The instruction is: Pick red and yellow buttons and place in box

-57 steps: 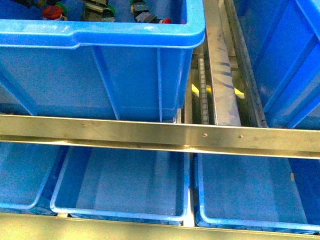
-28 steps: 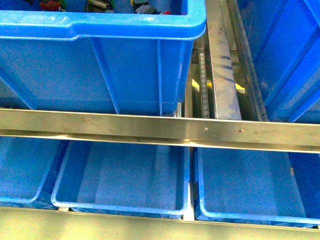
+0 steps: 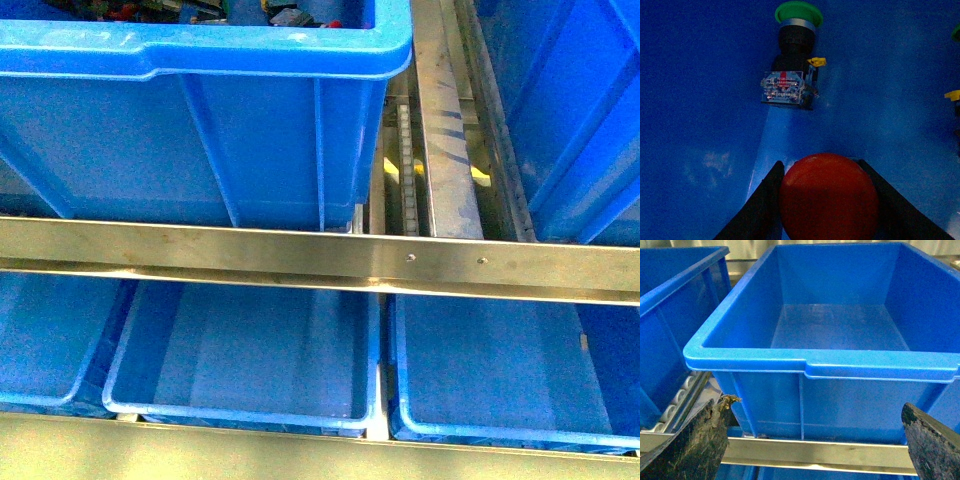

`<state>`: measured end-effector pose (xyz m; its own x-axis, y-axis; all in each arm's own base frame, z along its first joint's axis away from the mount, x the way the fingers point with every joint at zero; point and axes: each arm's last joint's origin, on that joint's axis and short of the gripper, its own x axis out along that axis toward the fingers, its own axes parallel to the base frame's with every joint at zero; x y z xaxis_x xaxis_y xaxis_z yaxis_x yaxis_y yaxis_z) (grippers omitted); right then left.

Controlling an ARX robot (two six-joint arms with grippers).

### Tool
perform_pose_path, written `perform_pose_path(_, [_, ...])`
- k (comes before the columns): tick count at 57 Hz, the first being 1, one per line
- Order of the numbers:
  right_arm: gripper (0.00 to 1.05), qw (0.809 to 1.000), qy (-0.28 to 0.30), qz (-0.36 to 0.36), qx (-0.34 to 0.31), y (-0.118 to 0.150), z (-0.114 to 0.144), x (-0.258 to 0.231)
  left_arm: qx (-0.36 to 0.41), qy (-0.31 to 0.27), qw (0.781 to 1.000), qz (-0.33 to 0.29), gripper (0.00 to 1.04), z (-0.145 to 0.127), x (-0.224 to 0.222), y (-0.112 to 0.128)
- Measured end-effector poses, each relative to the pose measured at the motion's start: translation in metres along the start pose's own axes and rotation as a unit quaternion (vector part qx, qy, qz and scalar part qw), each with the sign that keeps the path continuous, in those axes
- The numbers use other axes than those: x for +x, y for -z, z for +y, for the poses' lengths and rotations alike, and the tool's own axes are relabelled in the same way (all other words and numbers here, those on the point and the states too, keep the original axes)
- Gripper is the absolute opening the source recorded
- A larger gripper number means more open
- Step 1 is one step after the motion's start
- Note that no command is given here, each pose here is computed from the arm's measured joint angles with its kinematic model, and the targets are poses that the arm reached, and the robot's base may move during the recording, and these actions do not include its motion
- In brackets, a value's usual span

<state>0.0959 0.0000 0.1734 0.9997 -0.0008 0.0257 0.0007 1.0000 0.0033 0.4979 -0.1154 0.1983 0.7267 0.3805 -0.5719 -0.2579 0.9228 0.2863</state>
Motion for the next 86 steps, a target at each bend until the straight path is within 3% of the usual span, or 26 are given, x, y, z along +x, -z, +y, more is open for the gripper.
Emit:
perform_pose_path(16, [0.99, 1.000, 0.000, 0.000, 0.000, 0.000, 0.000, 0.000, -0.038, 0.017, 0.999, -0.028, 0.34, 0.002, -0.005, 0.001])
perform_pose_path(30, [0.99, 1.000, 0.000, 0.000, 0.000, 0.000, 0.000, 0.000, -0.164, 0.092, 0.972, -0.143, 0.34, 0.019, -0.048, -0.015])
perform_pose_path(35, [0.99, 1.000, 0.000, 0.000, 0.000, 0.000, 0.000, 0.000, -0.205, 0.125, 0.950, -0.200, 0.34, 0.030, -0.077, -0.021])
perform_pose_path(42, [0.99, 1.000, 0.000, 0.000, 0.000, 0.000, 0.000, 0.000, -0.283, 0.225, 0.893, -0.266, 0.34, 0.041, -0.123, -0.013])
perform_pose_path(52, [0.99, 1.000, 0.000, 0.000, 0.000, 0.000, 0.000, 0.000, -0.346, 0.356, 0.828, -0.260, 0.34, 0.029, -0.139, 0.018])
perform_pose_path(64, [0.99, 1.000, 0.000, 0.000, 0.000, 0.000, 0.000, 0.000, -0.349, 0.516, 0.749, -0.225, 0.34, -0.008, -0.180, 0.022])
perform_pose_path(71, [0.99, 1.000, 0.000, 0.000, 0.000, 0.000, 0.000, 0.000, -0.311, 0.586, 0.721, -0.200, 0.34, -0.038, -0.211, 0.018])
perform_pose_path(76, [0.99, 1.000, 0.000, 0.000, 0.000, 0.000, 0.000, 0.000, -0.281, 0.619, 0.712, -0.177, 0.34, -0.050, -0.225, 0.018])
perform_pose_path(86, [0.99, 1.000, 0.000, 0.000, 0.000, 0.000, 0.000, 0.000, -0.235, 0.647, 0.713, -0.138, 0.34, -0.062, -0.238, 0.025])
